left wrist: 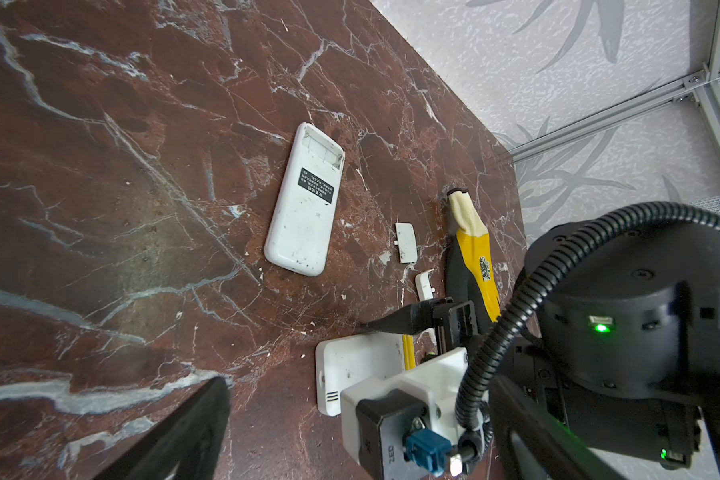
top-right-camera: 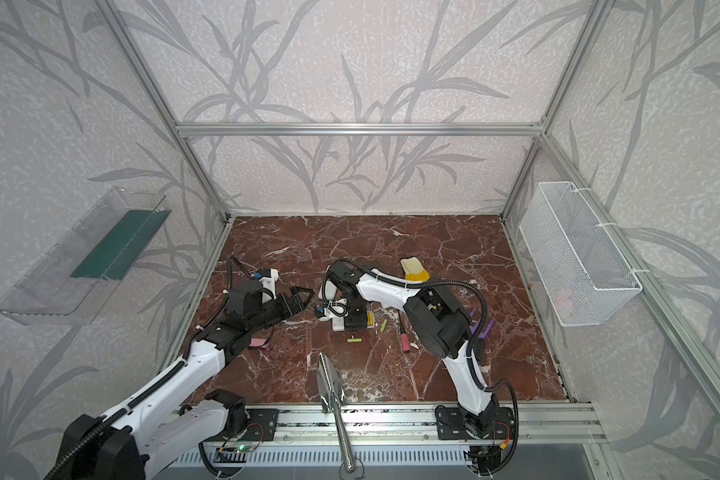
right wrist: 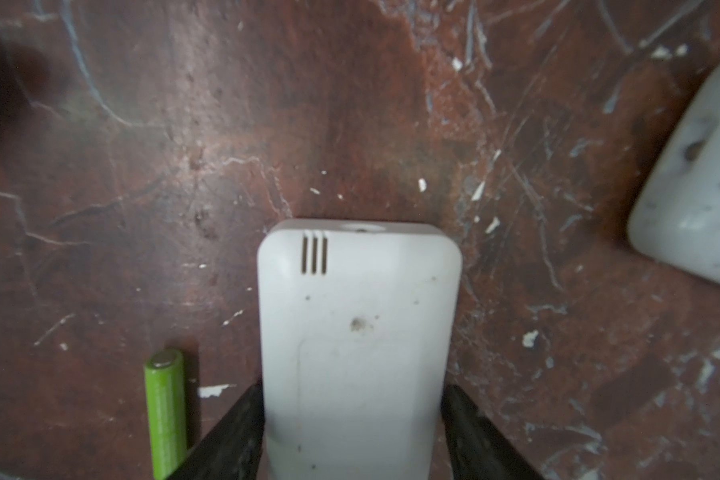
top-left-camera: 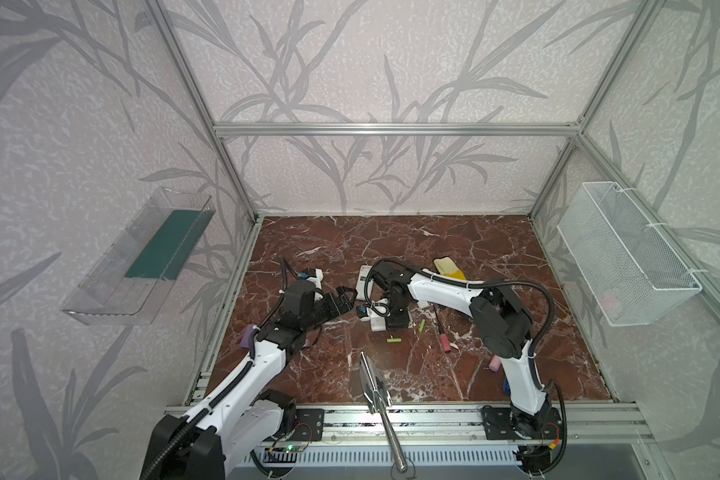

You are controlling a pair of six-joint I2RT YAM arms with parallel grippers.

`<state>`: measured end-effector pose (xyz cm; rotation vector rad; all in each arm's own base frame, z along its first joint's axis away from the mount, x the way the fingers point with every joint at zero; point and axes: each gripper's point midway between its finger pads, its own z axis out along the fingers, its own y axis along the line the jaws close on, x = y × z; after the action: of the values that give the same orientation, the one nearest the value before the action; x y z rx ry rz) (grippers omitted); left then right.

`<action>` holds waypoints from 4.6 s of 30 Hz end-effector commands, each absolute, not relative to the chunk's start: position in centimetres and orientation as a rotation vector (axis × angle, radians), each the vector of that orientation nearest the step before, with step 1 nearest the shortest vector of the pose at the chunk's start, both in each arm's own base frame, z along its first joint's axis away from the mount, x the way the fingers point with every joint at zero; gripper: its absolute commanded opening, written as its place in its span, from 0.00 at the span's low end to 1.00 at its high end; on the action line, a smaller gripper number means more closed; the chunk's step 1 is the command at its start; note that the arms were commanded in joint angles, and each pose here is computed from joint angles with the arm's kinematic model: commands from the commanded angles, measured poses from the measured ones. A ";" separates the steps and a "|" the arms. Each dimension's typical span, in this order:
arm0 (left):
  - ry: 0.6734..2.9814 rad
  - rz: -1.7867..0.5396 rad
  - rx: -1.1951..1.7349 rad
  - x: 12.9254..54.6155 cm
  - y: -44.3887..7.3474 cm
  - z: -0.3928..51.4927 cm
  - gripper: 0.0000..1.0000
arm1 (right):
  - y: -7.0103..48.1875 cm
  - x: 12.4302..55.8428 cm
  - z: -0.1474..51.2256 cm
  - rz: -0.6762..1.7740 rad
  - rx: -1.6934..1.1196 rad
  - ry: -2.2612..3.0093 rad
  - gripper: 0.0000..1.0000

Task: Unload the batteries from the remote control
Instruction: 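Lower the display remote onto the table with the right gripper and release, then move the right gripper to the red-handled screwdriver and grasp it, then lift the screwdriver with the right gripper and bring its tip over the batteries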

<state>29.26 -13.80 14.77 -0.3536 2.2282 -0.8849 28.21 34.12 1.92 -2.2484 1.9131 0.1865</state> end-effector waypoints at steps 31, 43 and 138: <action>2.335 -0.887 -0.248 29.6 -15.3 14.5 1.00 | 18.2 25.5 10.8 0.096 -0.392 2.467 0.71; 2.331 -1.001 -0.161 30.6 -20.6 15.2 0.94 | 16.6 21.7 4.2 0.212 -0.241 2.602 0.58; 2.222 -1.359 -0.138 31.5 -30.5 16.1 0.00 | 26.7 22.7 15.3 0.833 -0.587 2.322 0.16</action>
<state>31.95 -30.97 16.44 -0.1605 2.2140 -1.4062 21.40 25.85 12.76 -0.5990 2.4089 0.8091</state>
